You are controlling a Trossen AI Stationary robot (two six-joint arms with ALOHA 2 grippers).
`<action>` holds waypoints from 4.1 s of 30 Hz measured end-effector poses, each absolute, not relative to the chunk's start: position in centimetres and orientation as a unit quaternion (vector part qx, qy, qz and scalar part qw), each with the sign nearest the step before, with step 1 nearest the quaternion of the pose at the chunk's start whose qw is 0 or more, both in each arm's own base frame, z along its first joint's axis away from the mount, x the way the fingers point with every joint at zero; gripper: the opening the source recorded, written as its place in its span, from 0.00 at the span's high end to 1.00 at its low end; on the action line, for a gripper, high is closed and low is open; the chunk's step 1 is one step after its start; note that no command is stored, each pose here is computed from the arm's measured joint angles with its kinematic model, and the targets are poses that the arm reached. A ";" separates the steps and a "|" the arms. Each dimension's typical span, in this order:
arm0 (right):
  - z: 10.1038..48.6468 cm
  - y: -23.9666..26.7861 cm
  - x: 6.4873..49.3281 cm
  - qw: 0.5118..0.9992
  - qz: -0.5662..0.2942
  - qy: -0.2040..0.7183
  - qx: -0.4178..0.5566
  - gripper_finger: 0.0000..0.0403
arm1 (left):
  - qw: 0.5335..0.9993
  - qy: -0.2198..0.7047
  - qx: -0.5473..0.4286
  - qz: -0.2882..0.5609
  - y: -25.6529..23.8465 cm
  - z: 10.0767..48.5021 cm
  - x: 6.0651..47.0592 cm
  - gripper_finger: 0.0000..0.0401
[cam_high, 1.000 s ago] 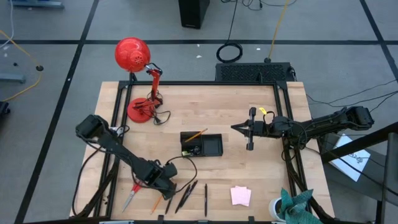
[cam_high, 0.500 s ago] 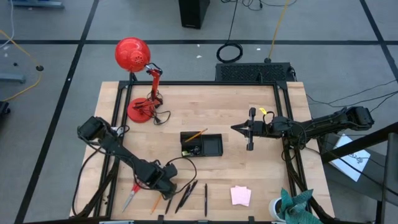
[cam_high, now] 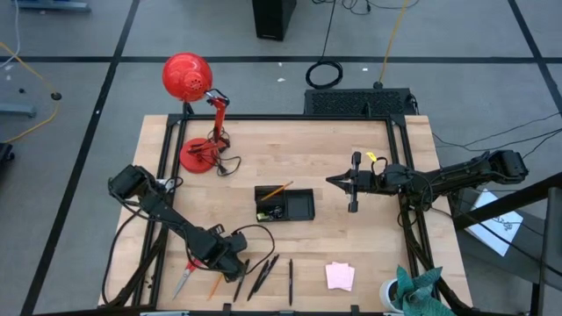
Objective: Pick and place office supplies into organizer
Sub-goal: Put the pencil into the desk organizer
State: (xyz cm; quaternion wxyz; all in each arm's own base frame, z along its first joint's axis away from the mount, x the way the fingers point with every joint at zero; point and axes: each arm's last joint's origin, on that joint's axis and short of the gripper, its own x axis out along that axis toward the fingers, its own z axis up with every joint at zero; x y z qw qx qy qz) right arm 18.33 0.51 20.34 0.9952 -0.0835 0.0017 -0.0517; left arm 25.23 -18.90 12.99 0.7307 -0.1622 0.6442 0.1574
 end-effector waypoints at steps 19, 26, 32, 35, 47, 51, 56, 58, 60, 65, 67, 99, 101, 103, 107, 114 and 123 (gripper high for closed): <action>20.3 0.5 18.3 0.996 -0.052 0.004 -0.079 1.00 | 0.743 0.644 -0.113 0.144 -19.7 12.2 25.5 0.93; 20.3 0.5 18.3 0.996 -0.052 0.004 -0.079 1.00 | 0.771 0.619 -0.076 0.132 -20.1 12.8 26.3 0.94; 20.3 0.5 18.3 0.996 -0.052 0.004 -0.079 1.00 | 0.800 0.589 -0.038 0.112 -20.5 13.4 27.1 0.99; 20.3 0.5 18.3 0.995 -0.051 0.005 -0.080 1.00 | 0.817 0.564 -0.022 0.119 -20.2 13.6 27.5 0.96; 20.3 0.5 18.3 0.995 -0.051 0.005 -0.080 1.00 | 0.882 0.454 0.017 0.122 -17.1 18.3 29.8 0.98; 20.3 0.5 18.3 0.995 -0.051 0.005 -0.080 1.00 | 0.921 0.380 0.049 0.075 -16.2 21.4 31.1 0.94; 20.3 0.5 18.3 0.995 -0.051 0.005 -0.080 1.00 | 0.960 0.272 0.059 0.021 -14.2 25.9 32.3 0.97; 20.3 0.5 18.3 0.995 -0.051 0.005 -0.080 1.00 | 0.968 0.239 0.074 0.003 -13.3 27.7 32.1 0.98; 20.3 0.5 18.3 0.995 -0.051 0.006 -0.080 1.00 | 0.977 0.199 0.079 -0.014 -12.5 29.2 32.3 0.99; 20.3 0.5 18.3 0.995 -0.051 0.006 -0.081 1.00 | 0.980 0.165 0.107 0.000 -10.1 31.5 31.7 0.94; 20.3 0.5 18.3 0.995 -0.051 0.005 -0.083 1.00 | 0.979 0.166 0.122 0.008 -9.1 31.9 31.5 0.93; 20.3 0.5 18.3 0.995 -0.051 0.006 -0.088 1.00 | 0.993 0.116 0.002 -0.004 0.8 22.0 30.0 0.92; 20.3 0.5 18.3 0.995 -0.051 0.006 -0.088 1.00 | 0.993 0.117 -0.002 -0.003 0.8 21.9 30.0 0.92; 20.3 0.5 18.3 0.995 -0.051 0.006 -0.088 1.00 | 0.993 0.118 -0.005 -0.001 0.8 21.9 30.0 0.92; 20.3 0.5 18.3 0.995 -0.051 0.005 -0.088 1.00 | 0.992 0.127 -0.006 0.002 0.8 21.1 30.3 0.92; 20.3 0.5 18.3 0.995 -0.052 0.002 -0.088 1.00 | 0.990 0.141 -0.024 0.003 0.7 18.3 31.9 0.92; 20.3 0.5 18.3 0.995 -0.051 0.006 -0.085 1.00 | 0.985 0.170 -0.037 0.005 0.6 15.6 32.8 0.92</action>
